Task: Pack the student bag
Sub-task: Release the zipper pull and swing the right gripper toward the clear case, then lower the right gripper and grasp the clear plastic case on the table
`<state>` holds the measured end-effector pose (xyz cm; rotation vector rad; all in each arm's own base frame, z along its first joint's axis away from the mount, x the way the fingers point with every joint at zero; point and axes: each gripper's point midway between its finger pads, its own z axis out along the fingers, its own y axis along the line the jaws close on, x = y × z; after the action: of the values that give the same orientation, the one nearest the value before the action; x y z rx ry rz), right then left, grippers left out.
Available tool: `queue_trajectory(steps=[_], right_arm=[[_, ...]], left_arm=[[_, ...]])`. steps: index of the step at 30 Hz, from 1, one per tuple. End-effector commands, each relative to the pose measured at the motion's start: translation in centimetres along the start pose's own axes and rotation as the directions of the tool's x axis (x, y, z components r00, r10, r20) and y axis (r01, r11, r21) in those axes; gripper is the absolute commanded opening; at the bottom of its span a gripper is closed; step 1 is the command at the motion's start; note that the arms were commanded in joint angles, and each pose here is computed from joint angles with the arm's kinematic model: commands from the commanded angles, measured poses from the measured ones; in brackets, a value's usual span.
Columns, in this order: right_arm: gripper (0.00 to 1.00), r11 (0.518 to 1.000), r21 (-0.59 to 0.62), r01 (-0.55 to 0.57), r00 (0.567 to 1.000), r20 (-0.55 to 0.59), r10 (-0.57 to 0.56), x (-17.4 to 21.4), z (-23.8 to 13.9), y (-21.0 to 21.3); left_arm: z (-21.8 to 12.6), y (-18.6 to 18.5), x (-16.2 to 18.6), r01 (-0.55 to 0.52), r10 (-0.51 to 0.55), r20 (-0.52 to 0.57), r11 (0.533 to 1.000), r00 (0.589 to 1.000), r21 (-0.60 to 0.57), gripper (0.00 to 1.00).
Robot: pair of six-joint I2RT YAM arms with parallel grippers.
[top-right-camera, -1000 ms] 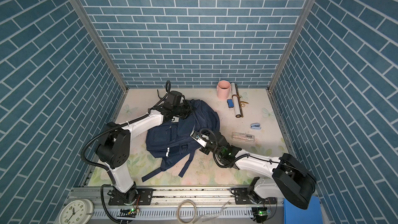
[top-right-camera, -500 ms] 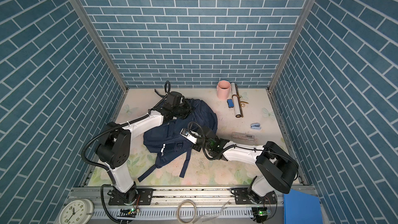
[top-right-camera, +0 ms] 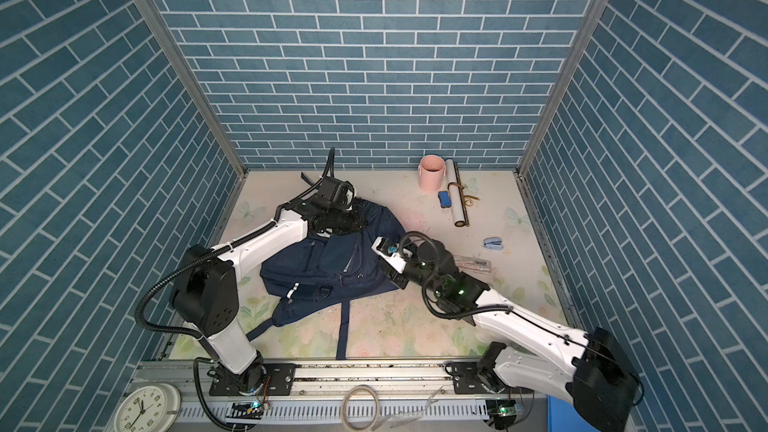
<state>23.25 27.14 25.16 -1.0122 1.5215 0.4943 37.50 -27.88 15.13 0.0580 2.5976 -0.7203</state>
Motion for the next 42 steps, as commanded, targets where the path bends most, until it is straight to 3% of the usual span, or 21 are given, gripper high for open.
queue_trajectory(steps=[1, 4, 6, 9, 15, 22, 29, 33, 42], right_arm=[[0.50, 0.987, 0.125, -0.103, 0.992, -0.061, 0.111, 2.0, -1.9, -3.2], [0.55, 0.943, 0.281, -0.177, 0.972, -0.097, 0.212, 3.2, -3.6, -7.1], [0.55, 0.905, 0.358, -0.229, 0.946, -0.136, 0.294, 4.4, -4.6, -9.1], [0.57, 0.852, 0.439, -0.284, 0.900, -0.183, 0.395, 6.1, -5.7, -10.7], [0.59, 0.745, 0.550, -0.378, 0.794, -0.220, 0.566, 9.2, -6.9, -12.9], [0.68, 0.720, 0.582, -0.379, 0.702, -0.326, 0.633, 13.6, -6.9, -14.2], [0.73, 0.734, 0.584, -0.346, 0.585, -0.477, 0.655, 19.2, -6.4, -16.9], [0.75, 0.763, 0.570, -0.306, 0.549, -0.549, 0.630, 22.4, -6.8, -18.1], [0.75, 0.662, 0.640, -0.390, 0.405, -0.526, 0.748, 27.3, -6.4, -19.1]], left_arm=[[-0.1, -0.4, 0.7, -0.096, 0.096, -0.021, 0.995, 0.995, -0.038, 0.00], [0.4, -1.1, 1.1, -0.127, 0.126, -0.035, 0.991, 0.991, -0.046, 0.00], [-0.2, -1.7, 0.7, -0.176, 0.176, -0.012, 0.980, 0.984, -0.091, 0.25], [-2.4, -3.0, -0.4, -0.236, 0.247, 0.065, 0.960, 0.967, -0.150, 0.47], [-7.8, -4.4, -1.2, -0.274, 0.315, 0.216, 0.941, 0.924, -0.200, 0.60], [-9.9, -3.6, 1.7, -0.316, 0.350, 0.232, 0.933, 0.908, -0.170, 0.63], [-7.3, -2.3, 6.4, -0.383, 0.399, 0.107, 0.912, 0.910, -0.147, 0.64], [-5.8, -1.8, 8.2, -0.415, 0.430, 0.061, 0.894, 0.901, -0.168, 0.65], [-6.0, -1.5, 9.3, -0.413, 0.427, 0.070, 0.898, 0.901, -0.153, 0.65]])
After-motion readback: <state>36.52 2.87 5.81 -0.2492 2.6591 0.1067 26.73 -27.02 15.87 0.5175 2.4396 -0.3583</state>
